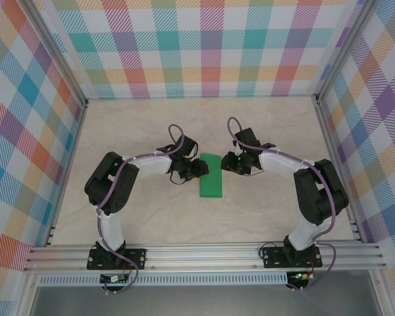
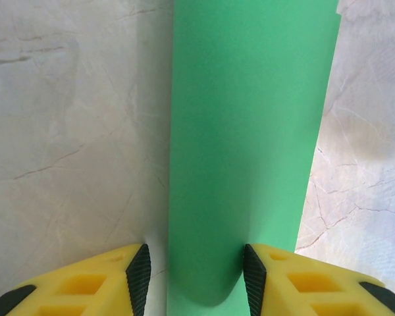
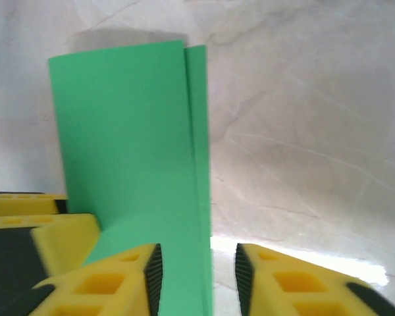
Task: Fold a paper plane with a square sheet of paper (fold left side to right side)
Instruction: First fold in half a square sheet of paper at the center of the table, then hold the square sheet of paper at the center of the table.
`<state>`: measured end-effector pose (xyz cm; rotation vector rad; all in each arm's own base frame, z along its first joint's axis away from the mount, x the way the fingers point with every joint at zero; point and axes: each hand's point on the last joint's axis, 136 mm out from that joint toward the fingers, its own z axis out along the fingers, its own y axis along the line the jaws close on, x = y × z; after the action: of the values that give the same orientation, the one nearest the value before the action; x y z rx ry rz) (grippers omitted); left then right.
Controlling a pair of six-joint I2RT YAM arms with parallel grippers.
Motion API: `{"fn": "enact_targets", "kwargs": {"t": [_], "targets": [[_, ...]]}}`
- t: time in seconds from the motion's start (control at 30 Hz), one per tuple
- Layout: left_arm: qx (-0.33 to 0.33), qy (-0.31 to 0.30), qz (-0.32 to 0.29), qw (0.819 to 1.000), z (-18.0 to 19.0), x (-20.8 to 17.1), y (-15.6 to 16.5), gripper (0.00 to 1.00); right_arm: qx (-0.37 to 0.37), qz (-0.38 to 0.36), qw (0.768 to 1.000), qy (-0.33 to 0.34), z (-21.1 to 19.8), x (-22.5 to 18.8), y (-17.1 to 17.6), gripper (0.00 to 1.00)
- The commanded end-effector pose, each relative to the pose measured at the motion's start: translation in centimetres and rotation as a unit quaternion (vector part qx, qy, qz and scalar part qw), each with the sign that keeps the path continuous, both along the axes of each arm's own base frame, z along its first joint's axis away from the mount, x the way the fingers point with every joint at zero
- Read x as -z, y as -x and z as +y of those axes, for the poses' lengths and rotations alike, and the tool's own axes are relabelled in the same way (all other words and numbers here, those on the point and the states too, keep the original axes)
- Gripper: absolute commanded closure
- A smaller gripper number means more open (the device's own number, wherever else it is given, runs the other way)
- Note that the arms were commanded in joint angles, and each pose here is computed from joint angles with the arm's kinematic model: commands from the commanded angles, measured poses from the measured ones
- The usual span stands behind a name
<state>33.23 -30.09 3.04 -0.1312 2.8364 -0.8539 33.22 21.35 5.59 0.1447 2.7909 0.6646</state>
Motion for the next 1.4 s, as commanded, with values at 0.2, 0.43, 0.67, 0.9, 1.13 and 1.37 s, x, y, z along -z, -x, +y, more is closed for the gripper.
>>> {"fn": "enact_targets", "kwargs": {"t": [0.2, 0.43, 0.67, 0.9, 1.13, 1.37], "targets": [[0.029, -0.016, 0.008, 0.999, -1.0, 0.6, 0.7, 0.55, 0.007, 0.053, 0.997, 0.062, -2.6, 3.6, 2.4, 0.83], [0.036, -0.020, 0.008, 0.999, -1.4, 0.8, 0.8, 0.54, 0.005, 0.071, 0.995, 0.067, -2.8, 4.6, 3.0, 0.86], [0.039, -0.029, 0.012, 0.999, -1.2, 1.1, 1.0, 0.54, 0.002, 0.071, 0.995, 0.066, -2.7, 4.6, 3.0, 0.86], [0.040, -0.036, 0.024, 0.998, -1.1, 1.6, 1.4, 0.54, 0.000, 0.070, 0.995, 0.064, -2.6, 4.4, 3.0, 0.86], [0.040, -0.037, 0.025, 0.998, -1.2, 1.7, 1.3, 0.54, -0.001, 0.068, 0.996, 0.060, -2.4, 4.2, 2.9, 0.86], [0.041, -0.037, 0.026, 0.998, -1.3, 1.8, 1.3, 0.54, -0.004, 0.064, 0.997, 0.053, -2.1, 3.9, 2.9, 0.86]]}}
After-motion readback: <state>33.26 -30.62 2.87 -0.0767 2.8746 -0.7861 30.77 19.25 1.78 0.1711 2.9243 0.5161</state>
